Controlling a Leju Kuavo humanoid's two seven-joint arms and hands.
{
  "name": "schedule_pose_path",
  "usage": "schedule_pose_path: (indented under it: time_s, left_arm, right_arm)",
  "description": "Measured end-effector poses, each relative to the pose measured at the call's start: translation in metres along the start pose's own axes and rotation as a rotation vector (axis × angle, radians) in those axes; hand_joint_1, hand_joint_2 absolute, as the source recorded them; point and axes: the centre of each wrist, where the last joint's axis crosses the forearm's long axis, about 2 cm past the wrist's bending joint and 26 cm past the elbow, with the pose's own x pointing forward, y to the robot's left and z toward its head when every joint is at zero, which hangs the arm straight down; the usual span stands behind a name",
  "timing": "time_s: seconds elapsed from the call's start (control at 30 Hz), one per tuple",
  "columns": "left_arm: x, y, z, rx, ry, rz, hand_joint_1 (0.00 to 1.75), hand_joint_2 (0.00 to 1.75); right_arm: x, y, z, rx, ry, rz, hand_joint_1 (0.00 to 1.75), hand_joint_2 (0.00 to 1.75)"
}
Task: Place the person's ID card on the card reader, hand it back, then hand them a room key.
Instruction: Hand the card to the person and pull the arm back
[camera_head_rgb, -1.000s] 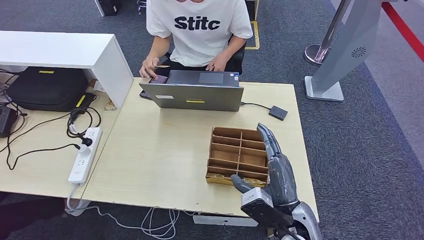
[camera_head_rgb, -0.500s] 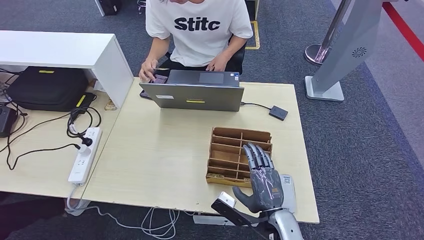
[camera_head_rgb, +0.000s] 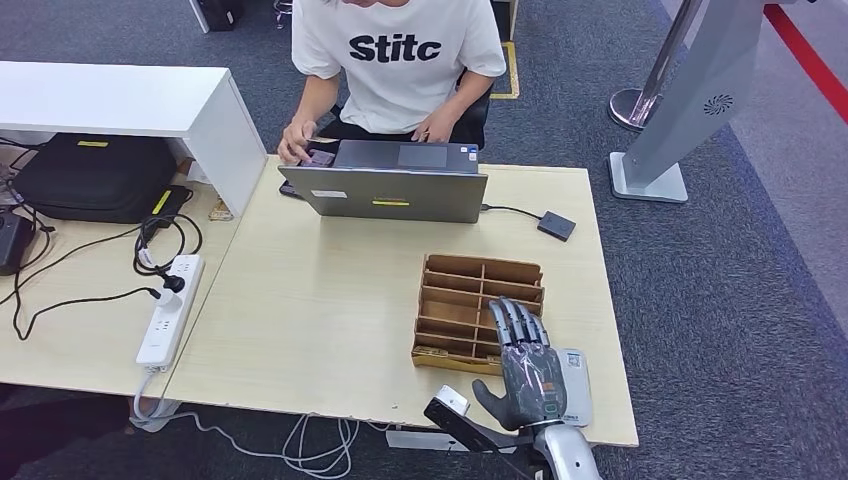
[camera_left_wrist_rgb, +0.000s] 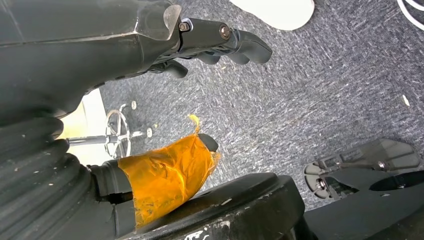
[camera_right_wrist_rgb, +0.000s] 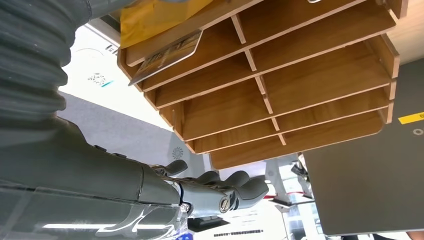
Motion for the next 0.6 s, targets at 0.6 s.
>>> schedule_pose_path:
  time_s: [0.6]
  left_arm:
    - [-0.0001,-0.0004,0.0001,0.000,0.001,0.001,0.00,1.75]
  right_arm:
    - [-0.0018,0.0006,0.0005,-0.017,0.023,0.060,0.00,1.75]
